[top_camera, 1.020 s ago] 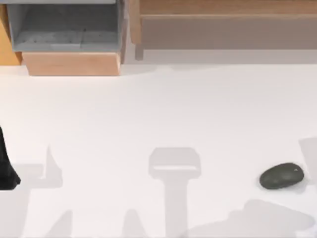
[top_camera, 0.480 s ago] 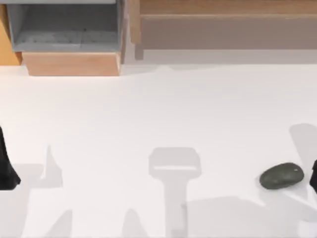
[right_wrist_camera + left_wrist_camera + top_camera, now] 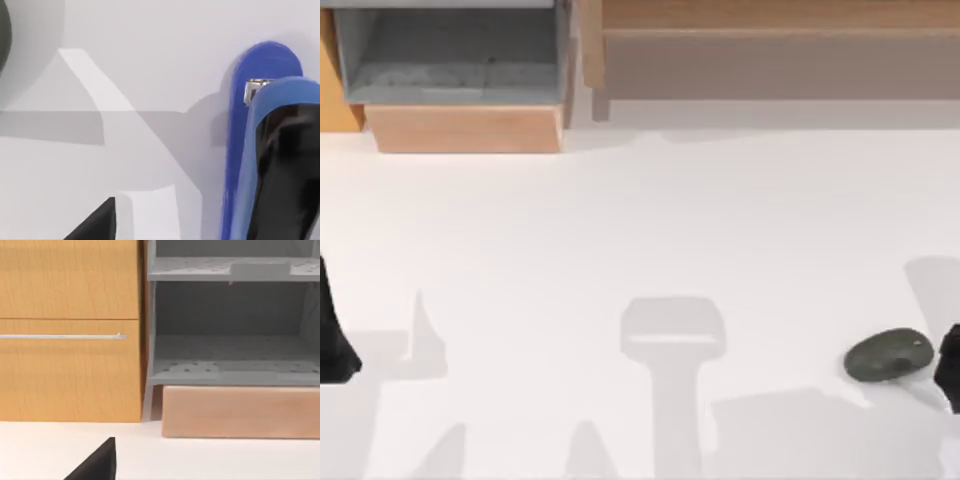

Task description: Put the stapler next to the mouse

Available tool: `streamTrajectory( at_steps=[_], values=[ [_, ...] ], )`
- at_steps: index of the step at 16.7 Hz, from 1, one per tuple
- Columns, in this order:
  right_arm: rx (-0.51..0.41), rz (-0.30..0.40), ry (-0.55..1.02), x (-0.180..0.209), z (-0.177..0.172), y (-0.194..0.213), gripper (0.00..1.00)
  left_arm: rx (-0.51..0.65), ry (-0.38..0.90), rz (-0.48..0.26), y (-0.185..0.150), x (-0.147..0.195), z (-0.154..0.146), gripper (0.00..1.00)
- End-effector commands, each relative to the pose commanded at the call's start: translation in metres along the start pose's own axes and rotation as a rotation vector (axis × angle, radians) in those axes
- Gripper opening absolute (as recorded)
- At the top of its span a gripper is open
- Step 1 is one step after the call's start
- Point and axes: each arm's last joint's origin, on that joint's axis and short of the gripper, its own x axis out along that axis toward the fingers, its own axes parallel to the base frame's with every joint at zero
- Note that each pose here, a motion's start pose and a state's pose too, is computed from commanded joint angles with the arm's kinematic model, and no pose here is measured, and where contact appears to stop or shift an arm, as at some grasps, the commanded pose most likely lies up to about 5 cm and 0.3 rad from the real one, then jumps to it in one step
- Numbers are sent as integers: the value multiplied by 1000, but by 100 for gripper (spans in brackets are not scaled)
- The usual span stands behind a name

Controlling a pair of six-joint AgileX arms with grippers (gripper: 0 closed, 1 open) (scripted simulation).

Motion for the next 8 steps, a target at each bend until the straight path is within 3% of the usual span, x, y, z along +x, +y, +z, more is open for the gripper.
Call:
streamTrajectory(
  at_steps=[8],
  values=[
    [0, -1, 1, 27, -1, -1, 100, 0, 0, 0, 0, 0, 0, 100]
  ],
)
